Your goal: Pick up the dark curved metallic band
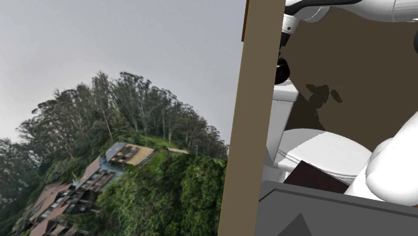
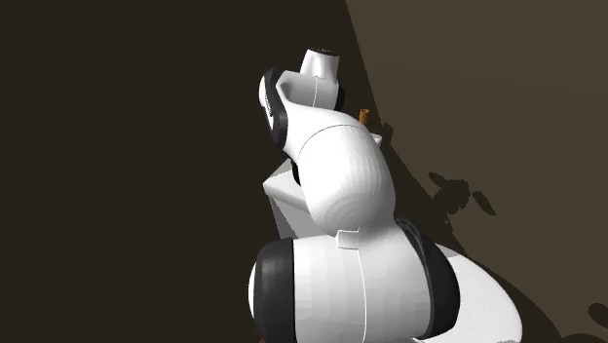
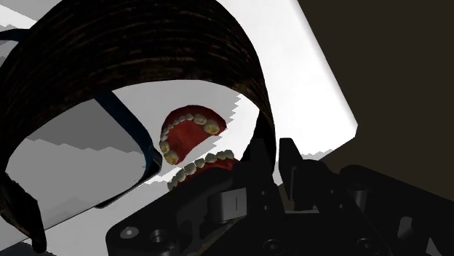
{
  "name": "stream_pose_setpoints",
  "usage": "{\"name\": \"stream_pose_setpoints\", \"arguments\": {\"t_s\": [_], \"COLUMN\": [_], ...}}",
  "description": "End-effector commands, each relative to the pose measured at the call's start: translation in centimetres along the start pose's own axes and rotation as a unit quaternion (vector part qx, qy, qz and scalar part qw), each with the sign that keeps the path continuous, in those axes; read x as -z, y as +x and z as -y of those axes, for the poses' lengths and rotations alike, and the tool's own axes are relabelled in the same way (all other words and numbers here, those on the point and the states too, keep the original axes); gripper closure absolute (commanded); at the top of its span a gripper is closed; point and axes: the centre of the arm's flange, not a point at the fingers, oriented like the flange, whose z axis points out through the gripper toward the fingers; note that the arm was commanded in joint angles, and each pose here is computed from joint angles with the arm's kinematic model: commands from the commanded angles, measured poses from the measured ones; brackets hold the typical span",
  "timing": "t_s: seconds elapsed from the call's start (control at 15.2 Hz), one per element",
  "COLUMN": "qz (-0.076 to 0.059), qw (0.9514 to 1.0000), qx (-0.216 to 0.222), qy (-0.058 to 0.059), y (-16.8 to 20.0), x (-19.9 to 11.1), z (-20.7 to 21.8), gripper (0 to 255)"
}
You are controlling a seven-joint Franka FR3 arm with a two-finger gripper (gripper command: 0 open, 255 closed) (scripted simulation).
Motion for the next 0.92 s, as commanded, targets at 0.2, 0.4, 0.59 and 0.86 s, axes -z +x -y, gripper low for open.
{"name": "stream_pose_setpoints", "arguments": {"t_s": [0.2, 0.4, 0.59, 0.86], "qz": [0.001, 0.001, 0.001, 0.001], "qw": [1.0000, 1.0000, 1.0000, 1.0000], "qx": [0.000, 0.000, 0.000, 0.000], "qy": [0.000, 0.000, 0.000, 0.000], "y": [0.2, 0.5, 0.8, 1.2], "x": [1.0, 2.5, 4.1, 6.1], "z": [0.1, 0.4, 0.6, 0.9], "gripper": [255, 255, 255, 255]}}
